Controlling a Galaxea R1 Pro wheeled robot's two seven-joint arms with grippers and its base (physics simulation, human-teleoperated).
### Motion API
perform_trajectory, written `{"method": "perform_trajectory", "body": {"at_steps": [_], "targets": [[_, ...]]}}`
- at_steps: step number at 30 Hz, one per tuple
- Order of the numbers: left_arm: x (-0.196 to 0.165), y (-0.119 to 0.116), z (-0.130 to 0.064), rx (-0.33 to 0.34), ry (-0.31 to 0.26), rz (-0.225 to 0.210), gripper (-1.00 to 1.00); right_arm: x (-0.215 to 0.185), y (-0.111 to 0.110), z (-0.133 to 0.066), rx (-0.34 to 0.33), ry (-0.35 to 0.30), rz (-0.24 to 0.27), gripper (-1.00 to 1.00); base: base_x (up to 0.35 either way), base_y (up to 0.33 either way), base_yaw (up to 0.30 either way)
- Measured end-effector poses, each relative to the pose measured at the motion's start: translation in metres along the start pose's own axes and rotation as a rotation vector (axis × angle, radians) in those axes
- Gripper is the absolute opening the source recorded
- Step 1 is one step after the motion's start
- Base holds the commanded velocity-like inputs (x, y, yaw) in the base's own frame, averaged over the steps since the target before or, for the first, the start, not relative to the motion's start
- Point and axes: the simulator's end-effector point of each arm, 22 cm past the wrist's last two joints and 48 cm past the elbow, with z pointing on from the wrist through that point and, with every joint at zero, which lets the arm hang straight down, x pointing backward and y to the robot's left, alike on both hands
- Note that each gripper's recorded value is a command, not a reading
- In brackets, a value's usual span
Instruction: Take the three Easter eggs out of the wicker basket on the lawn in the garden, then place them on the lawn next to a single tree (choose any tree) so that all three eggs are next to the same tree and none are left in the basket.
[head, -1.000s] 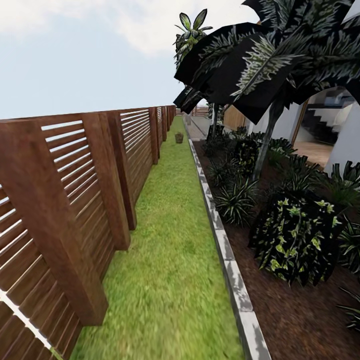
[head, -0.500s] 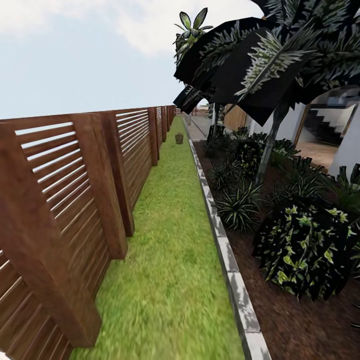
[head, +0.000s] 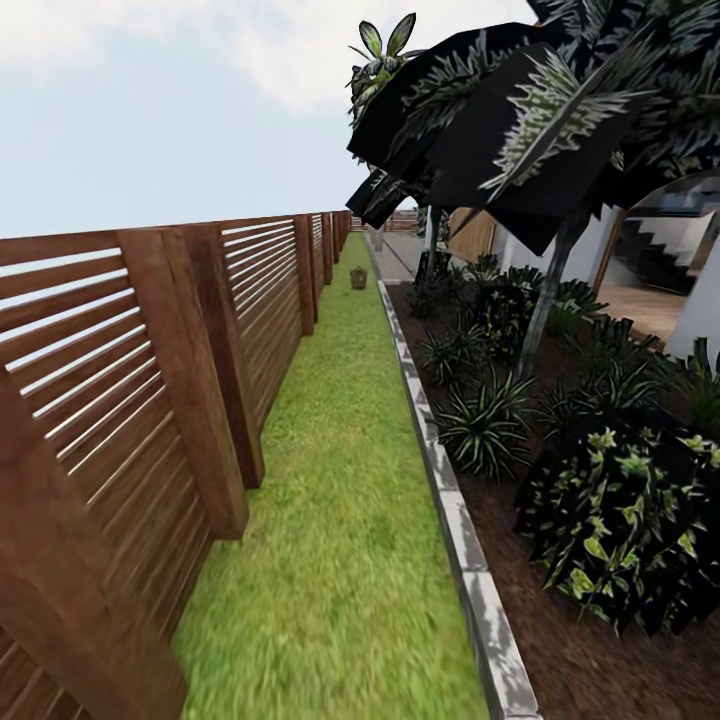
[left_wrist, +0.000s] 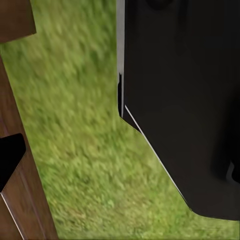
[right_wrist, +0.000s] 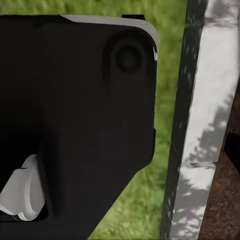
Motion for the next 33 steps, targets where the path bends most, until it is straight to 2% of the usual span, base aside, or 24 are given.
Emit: {"method": "perform_trajectory", "body": {"at_steps": [33], "targets": [[-0.0001,0.0002,0.0000,0.000,0.000,0.000,1.00,0.0002,0.0000,0.0000,0.000,0.000,0.000,1.00,0.323,0.000,0.000]]}}
